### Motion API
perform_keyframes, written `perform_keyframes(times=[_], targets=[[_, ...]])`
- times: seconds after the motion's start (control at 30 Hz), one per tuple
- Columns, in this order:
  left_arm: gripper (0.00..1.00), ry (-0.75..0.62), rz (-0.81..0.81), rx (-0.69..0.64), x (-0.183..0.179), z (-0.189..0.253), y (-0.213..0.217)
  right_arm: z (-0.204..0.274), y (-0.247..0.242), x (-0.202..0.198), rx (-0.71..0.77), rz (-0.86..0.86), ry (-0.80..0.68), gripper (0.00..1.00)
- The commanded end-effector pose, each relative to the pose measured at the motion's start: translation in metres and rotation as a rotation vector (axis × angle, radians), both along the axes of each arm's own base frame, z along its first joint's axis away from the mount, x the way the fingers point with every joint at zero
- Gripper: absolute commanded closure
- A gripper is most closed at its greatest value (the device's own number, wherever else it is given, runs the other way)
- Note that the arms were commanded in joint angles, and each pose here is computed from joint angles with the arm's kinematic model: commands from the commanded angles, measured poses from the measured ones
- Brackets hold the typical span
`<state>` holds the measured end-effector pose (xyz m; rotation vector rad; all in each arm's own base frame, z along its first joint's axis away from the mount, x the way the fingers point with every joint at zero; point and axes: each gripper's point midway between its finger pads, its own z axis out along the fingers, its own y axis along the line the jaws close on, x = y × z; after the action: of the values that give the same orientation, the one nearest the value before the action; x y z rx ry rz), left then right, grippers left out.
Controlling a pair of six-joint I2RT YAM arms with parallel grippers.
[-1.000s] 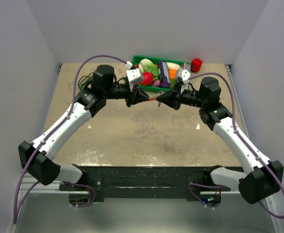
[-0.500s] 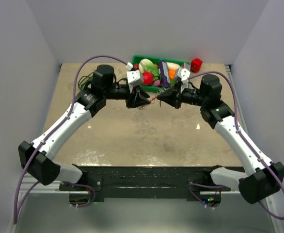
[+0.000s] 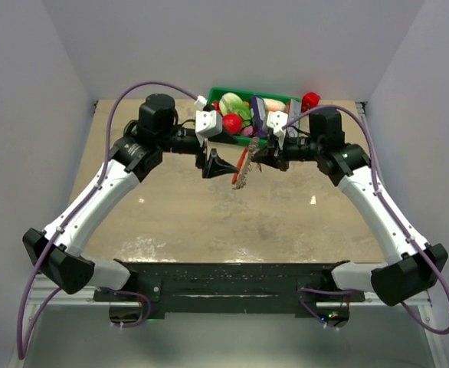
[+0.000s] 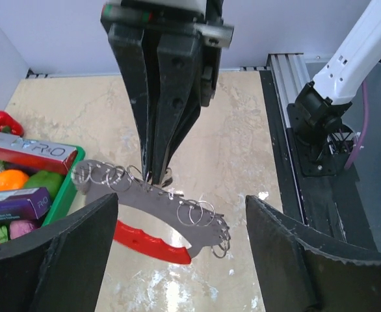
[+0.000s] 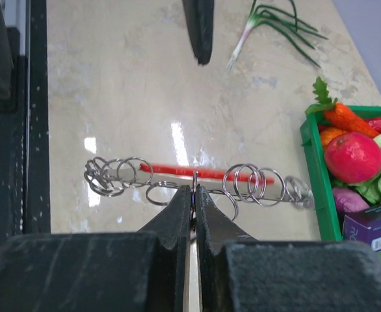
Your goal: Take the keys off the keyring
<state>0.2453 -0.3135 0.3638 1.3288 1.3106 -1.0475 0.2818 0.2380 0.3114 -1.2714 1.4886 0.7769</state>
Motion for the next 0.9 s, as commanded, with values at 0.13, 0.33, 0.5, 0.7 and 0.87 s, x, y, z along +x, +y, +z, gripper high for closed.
perform_keyframes(times=[0.13,0.33,0.5,0.7,0.87], targets=[[0.31,-0.067,-0.047,0.014,0.006,-0.002,-0.007,0.008,-0.005,-0.022,-0.118,0.112,-0.111,1.00],[0.35,-0.034,-0.077,0.034,0.009,-0.028,-0.016,0.002,0.001,-0.033,-0.171,0.155,-0.158,1.00],[0.44,-0.003,-0.109,0.036,0.006,-0.043,-0.024,0.000,0.007,-0.034,-0.147,0.150,-0.182,1.00],[0.51,0.030,-0.150,0.045,-0.002,-0.054,-0.032,0.002,0.009,-0.031,-0.119,0.122,-0.199,1.00],[0.56,0.050,-0.182,0.031,-0.011,-0.050,-0.034,-0.001,0.008,-0.028,-0.125,0.106,-0.201,1.00]])
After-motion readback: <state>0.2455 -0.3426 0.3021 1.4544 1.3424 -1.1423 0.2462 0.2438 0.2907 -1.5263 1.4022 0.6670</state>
